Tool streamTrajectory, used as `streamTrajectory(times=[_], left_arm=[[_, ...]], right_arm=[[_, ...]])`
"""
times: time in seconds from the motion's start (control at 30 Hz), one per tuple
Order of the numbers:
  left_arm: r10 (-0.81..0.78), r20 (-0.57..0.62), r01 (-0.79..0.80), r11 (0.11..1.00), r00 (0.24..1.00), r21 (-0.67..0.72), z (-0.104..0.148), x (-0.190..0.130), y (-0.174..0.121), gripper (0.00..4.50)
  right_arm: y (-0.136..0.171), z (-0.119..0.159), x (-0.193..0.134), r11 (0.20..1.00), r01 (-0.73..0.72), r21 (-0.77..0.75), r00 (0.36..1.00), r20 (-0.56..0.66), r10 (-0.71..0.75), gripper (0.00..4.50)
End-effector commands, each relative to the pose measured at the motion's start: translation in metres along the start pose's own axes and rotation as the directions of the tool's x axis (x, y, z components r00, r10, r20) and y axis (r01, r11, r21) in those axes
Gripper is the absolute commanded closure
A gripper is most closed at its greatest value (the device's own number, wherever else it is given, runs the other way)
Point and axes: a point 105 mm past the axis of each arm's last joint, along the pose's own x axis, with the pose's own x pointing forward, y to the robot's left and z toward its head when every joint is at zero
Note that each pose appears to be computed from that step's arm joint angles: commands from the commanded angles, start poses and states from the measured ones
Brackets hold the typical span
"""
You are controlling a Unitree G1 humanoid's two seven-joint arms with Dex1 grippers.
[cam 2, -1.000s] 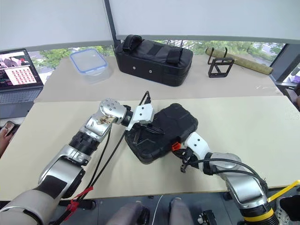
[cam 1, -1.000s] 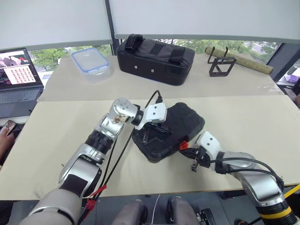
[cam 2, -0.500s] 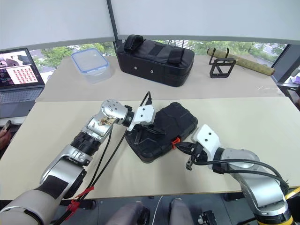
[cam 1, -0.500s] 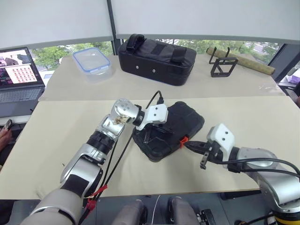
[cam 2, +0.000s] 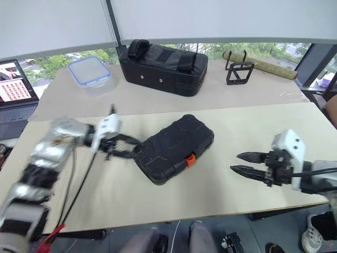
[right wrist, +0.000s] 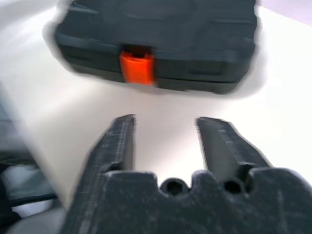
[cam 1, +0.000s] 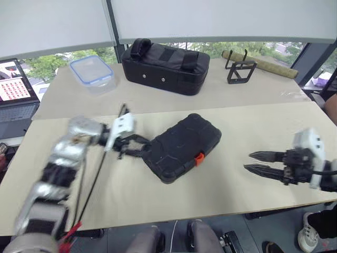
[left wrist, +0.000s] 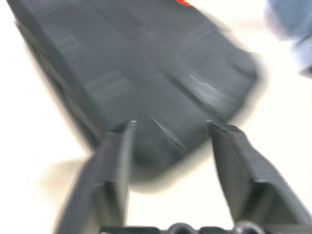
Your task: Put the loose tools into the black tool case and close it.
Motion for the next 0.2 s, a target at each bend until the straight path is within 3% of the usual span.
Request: streamTrajectory(times=[0.03,0.07,0.2], left_arm=[[0.024,0.032,-0.022,0.999,0.999,-0.039,0.015,-0.031,-0.022,0.33],[0.063,0.031,-0.061,0.996,0.998,-0.063,0.011,-0.041,-0.024,0.05],[0.166,0.062,-0.159,0.981,0.984,-0.109,0.006,-0.057,-0.026,0.05]], right_arm=[[0.002,0.013,-0.017,0.999,-0.043,-0.021,0.999,0.03,0.044,0.37],[0.001,0.014,-0.02,0.999,-0.051,-0.013,0.998,0.029,0.051,0.06],[-0.005,0.013,-0.025,0.998,-0.067,0.007,0.997,0.024,0.067,0.06]])
